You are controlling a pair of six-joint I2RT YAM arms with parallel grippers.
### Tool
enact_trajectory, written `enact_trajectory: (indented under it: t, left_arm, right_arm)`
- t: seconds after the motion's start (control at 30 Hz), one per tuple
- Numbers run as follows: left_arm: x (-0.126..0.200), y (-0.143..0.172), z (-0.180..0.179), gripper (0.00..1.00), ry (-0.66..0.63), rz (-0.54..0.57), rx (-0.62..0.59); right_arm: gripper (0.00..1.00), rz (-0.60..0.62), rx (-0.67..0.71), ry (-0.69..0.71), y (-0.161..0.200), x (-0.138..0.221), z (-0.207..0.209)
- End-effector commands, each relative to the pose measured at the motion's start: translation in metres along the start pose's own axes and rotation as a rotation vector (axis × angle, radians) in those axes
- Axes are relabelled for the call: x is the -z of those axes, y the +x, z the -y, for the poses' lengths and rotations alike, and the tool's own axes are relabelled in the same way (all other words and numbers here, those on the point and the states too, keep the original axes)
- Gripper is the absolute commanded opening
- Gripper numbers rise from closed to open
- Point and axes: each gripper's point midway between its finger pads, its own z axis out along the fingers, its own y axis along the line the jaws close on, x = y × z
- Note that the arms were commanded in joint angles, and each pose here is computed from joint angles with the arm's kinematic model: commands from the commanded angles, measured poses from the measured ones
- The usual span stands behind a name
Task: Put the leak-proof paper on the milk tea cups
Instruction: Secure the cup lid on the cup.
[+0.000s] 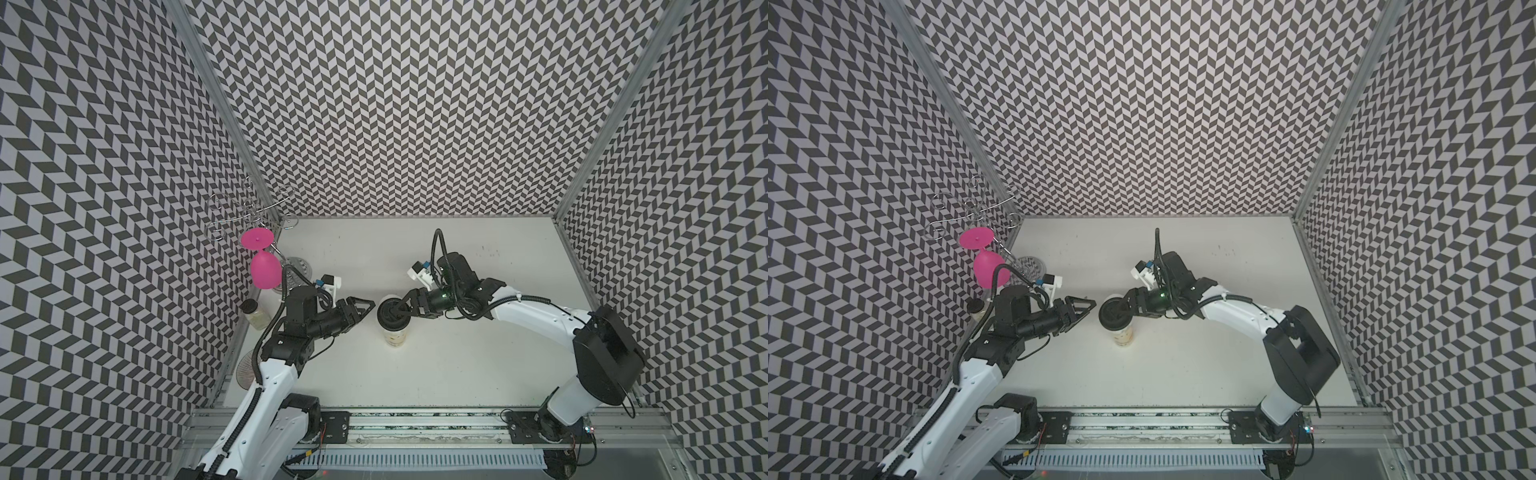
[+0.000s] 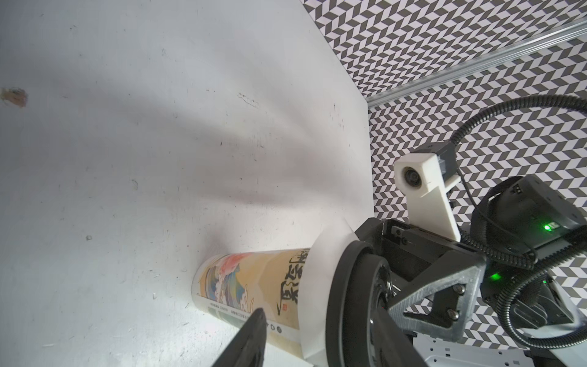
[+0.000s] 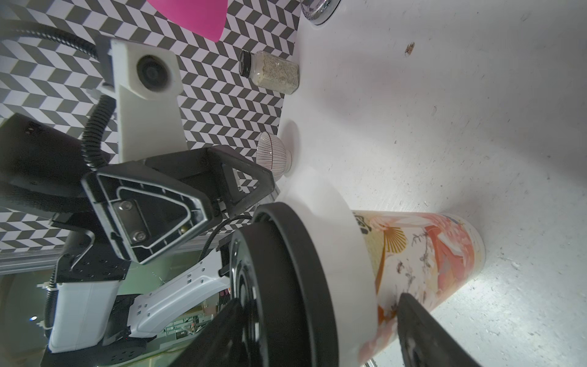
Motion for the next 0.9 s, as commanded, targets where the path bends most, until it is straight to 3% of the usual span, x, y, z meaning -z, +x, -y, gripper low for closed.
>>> enact_trajectory:
  t: [0.0,0.5,0.87]
  left_arm:
    - [-0.001,0.007,-0.001,0.55,0.01,-0.036,0.013]
    - [-0.011,0.031,-0.014,0.51,0.034,-0.111,0.046]
    - [-0.016,0.047,-0.053,0.41,-0.113,-0.149,0.1]
  right_arm:
    - [0.73,-0.056,-0.088,0.108,0.024,-0.006,0.035]
    - [0.73,-0.052,-0.093,0.113,0.024,-0.006,0.036]
    - [0.73,-0.055,-0.101,0.127,0.026,-0.006,0.041]
